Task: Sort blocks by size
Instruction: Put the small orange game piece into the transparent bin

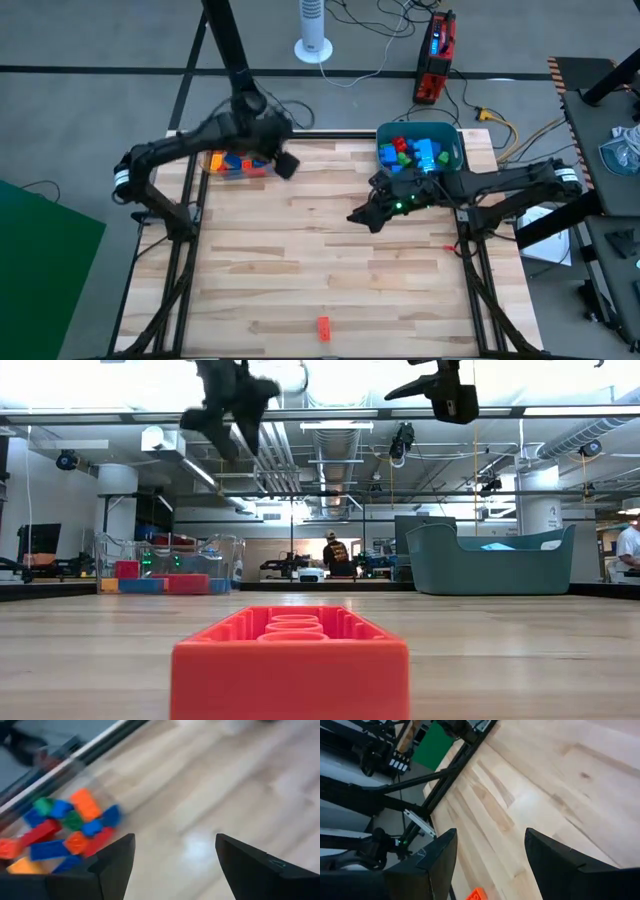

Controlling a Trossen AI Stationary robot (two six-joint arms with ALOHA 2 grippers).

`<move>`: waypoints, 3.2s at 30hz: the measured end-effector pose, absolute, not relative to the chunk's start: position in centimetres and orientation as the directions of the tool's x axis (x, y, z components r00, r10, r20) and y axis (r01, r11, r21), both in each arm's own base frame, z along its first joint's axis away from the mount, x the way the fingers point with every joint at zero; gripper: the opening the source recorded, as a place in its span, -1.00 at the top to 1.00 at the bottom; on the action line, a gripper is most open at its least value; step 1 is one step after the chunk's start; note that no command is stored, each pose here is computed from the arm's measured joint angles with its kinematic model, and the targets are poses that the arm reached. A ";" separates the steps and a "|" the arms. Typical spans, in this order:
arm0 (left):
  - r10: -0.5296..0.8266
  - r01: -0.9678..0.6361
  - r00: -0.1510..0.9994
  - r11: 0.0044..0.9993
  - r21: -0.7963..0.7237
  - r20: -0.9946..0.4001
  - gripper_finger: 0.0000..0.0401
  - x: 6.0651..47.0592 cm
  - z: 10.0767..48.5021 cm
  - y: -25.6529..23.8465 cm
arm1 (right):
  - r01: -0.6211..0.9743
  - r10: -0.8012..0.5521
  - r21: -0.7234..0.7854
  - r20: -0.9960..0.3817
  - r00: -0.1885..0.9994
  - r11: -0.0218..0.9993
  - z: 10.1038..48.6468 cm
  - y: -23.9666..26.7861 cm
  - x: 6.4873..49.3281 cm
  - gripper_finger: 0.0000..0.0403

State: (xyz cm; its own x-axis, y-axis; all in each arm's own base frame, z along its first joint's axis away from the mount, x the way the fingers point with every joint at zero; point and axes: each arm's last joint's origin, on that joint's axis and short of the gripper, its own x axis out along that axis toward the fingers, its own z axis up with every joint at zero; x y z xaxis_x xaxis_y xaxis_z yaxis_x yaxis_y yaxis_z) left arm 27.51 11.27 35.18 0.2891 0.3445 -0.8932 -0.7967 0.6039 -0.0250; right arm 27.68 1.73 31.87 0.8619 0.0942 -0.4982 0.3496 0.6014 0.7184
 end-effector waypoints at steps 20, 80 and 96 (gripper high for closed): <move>0.172 -0.607 0.574 0.746 -0.275 -0.800 -0.31 28.6 36.8 -7.4 | 0.509 0.218 0.612 -0.743 0.633 0.606 27.2 10.3 33.7 -0.09; 0.283 -0.487 0.610 0.871 -0.068 -0.740 -0.31 25.3 36.6 -13.6 | 0.662 0.174 0.383 -0.916 0.360 0.644 22.2 15.0 42.0 0.75; 0.331 -0.489 0.690 0.869 -0.076 -0.644 -0.31 21.9 39.3 -12.9 | 0.762 0.102 0.271 -0.960 0.262 0.588 17.6 15.5 42.7 -0.28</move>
